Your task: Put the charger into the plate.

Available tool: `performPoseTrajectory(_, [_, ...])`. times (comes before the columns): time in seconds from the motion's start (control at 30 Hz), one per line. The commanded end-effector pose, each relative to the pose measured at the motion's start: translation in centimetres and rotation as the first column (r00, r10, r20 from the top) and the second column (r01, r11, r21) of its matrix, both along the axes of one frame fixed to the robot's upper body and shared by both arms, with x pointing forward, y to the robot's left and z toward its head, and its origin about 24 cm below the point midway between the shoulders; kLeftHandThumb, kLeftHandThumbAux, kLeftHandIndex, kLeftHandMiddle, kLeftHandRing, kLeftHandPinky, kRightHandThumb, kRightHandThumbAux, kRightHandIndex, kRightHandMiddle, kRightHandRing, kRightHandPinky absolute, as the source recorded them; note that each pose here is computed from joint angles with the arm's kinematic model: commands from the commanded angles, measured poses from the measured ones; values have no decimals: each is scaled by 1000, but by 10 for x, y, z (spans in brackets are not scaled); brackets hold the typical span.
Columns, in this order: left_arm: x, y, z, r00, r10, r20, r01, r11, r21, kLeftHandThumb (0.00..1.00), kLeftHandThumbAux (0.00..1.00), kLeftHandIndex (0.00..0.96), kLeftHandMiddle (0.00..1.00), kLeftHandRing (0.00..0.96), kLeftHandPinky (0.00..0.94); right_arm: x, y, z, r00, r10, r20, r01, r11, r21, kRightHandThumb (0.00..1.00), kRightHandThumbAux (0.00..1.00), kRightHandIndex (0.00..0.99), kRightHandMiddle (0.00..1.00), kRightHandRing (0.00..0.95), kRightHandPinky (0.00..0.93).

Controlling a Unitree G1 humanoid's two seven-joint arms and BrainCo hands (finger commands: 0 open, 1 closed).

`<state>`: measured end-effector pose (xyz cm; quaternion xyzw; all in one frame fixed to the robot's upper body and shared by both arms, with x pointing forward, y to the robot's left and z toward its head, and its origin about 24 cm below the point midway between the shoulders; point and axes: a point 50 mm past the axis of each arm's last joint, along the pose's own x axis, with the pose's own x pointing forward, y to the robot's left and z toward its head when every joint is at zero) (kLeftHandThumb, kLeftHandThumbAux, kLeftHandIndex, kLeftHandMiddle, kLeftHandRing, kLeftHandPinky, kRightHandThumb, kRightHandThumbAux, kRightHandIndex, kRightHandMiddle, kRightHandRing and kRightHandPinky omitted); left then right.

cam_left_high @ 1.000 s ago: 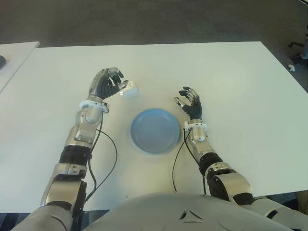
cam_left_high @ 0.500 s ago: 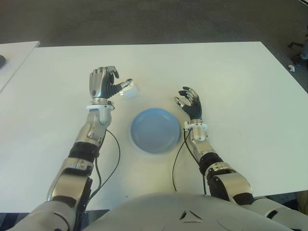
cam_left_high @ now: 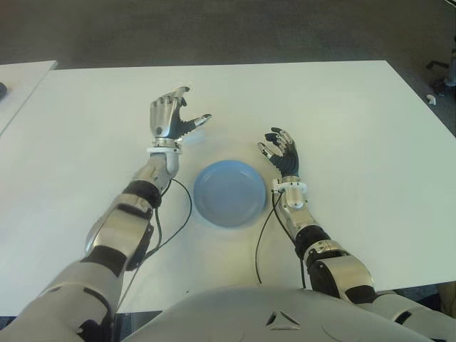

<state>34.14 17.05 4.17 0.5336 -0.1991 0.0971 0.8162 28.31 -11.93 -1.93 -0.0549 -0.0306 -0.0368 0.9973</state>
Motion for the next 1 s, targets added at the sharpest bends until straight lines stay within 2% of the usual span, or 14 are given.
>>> performPoseTrajectory(0.03, [6,1,-4,993,-39,-112,46,997,56,397,251,22,20,19,19,-47,-15,-57,956,-47,-290,32,998,-55,691,783,232,368,302,197])
performPoseTrajectory(0.17, [9,-2,-12,974,-19,-226,48,991,123,395,188,5,5,5,4,-48,-16,-56,958,-51,-283,37,998,-55,697,777,237,370,305,205])
performPoseTrajectory(0.4, [9,-10,-22,949,10,-314,53,980,191,366,123,0,0,0,0,-50,-18,-56,961,-54,-272,36,997,-69,701,751,245,375,312,231])
performPoseTrajectory(0.7, [10,-23,-28,923,30,-384,50,979,197,283,173,0,0,0,0,-51,-20,-56,963,-56,-264,31,995,-96,723,750,244,378,318,243])
performPoseTrajectory(1.0, [9,-27,-34,887,40,-460,53,981,187,209,210,0,0,0,0,-52,-21,-56,965,-56,-254,32,995,-95,736,749,248,381,324,250])
